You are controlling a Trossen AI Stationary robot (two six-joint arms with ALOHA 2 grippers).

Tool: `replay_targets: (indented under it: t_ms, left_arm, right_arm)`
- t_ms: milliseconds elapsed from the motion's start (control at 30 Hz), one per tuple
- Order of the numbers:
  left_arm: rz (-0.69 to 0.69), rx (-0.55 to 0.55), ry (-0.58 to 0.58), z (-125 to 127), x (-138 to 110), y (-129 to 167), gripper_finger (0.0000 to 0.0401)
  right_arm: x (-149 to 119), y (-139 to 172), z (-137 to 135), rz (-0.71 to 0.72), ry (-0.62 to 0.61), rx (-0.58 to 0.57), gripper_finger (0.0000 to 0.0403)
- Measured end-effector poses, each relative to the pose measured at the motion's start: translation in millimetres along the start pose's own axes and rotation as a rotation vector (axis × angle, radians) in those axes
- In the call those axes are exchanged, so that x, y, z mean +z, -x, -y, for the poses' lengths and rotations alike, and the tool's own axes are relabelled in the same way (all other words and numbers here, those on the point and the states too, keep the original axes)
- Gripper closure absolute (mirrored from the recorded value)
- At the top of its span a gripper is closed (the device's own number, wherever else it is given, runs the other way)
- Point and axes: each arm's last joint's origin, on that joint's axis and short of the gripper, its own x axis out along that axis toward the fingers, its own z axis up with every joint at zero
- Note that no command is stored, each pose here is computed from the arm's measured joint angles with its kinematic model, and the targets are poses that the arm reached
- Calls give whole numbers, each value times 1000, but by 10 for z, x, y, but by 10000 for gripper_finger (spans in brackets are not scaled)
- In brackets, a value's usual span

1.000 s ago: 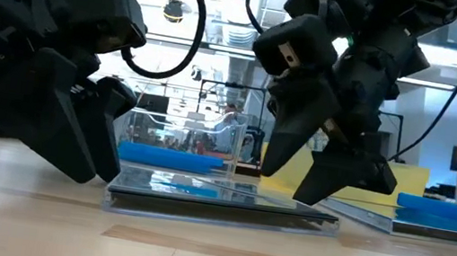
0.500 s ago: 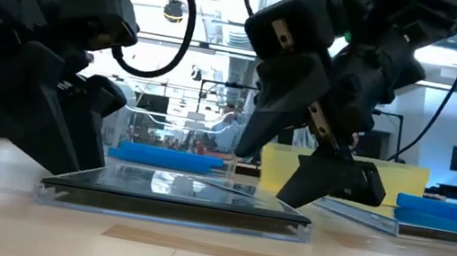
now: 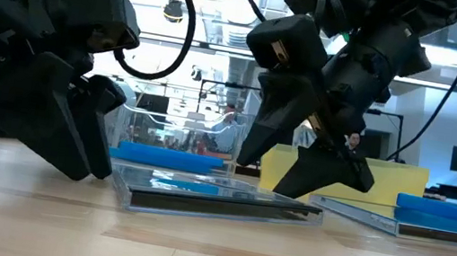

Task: Pick & place jewel cases by type
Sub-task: Put the left black CD case into the yellow bin

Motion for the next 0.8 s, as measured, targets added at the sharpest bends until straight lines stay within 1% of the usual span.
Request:
replay_targets:
  t_ms: [100,200,267,367,600,800]
  left_arm:
    - [21,5,-2,-3,39,84,230]
    - [91,-15,8,52,121,180,230]
    - [136,0,8,75,150,196,230]
    - [165,-1,9,89,170,183,230]
    - [163,-4,22,80,141,73,230]
    - [107,-26,45,44,94,-18,230]
  right_arm:
    - [-6,0,11,-10,11,-7,154]
    - [-10,1,17,-20,26,-10,154]
    - [-11,1,19,-21,34,-10,154]
    - [-12,1,19,-20,40,-10,154]
    - [-16,1,7,-26,31,7,154]
    - [-27,-6,48,-45,-9,2,154]
